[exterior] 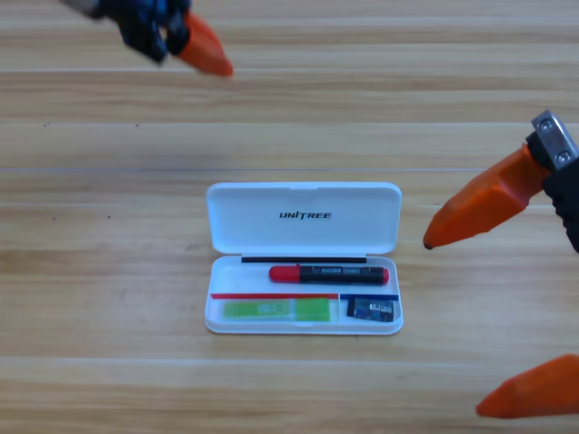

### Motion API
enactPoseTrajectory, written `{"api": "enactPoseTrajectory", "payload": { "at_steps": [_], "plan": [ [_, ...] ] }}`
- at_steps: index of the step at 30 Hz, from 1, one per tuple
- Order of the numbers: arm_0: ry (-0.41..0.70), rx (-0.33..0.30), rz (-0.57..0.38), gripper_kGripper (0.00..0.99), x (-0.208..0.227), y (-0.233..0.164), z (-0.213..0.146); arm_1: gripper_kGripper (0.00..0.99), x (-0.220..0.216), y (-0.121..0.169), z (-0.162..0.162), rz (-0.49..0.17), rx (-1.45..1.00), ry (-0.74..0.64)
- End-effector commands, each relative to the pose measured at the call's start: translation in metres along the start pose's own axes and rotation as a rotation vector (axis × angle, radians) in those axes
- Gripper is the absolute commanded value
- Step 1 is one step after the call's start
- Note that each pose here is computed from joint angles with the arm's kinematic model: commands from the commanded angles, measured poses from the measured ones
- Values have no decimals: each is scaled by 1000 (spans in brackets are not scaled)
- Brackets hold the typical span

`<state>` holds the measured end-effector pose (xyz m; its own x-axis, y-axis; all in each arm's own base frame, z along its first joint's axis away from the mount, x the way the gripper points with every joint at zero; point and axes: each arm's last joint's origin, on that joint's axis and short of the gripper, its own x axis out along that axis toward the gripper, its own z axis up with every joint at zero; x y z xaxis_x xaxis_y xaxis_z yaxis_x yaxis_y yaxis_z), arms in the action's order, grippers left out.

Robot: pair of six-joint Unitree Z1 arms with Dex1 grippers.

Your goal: Clean up eraser and pencils

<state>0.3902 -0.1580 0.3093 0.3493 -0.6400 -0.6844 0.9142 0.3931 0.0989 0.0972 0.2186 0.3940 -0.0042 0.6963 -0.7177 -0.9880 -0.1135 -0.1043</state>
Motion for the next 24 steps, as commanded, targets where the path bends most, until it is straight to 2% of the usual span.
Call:
{"api": "enactPoseTrajectory", "payload": {
  "at_steps": [1,11,15,24],
  "plan": [
    [54,-19,-90,0,43,-6,-51,971,-10,2,-5,-25,5,-40],
    [66,62,-211,0,69,-35,-81,971,-4,1,-7,-17,11,-24],
    [54,90,-263,0,77,-45,-83,971,-2,0,-8,-13,13,-20],
    [22,109,-325,0,82,-55,-78,971,-2,0,-8,-12,15,-18]
  ]
}}
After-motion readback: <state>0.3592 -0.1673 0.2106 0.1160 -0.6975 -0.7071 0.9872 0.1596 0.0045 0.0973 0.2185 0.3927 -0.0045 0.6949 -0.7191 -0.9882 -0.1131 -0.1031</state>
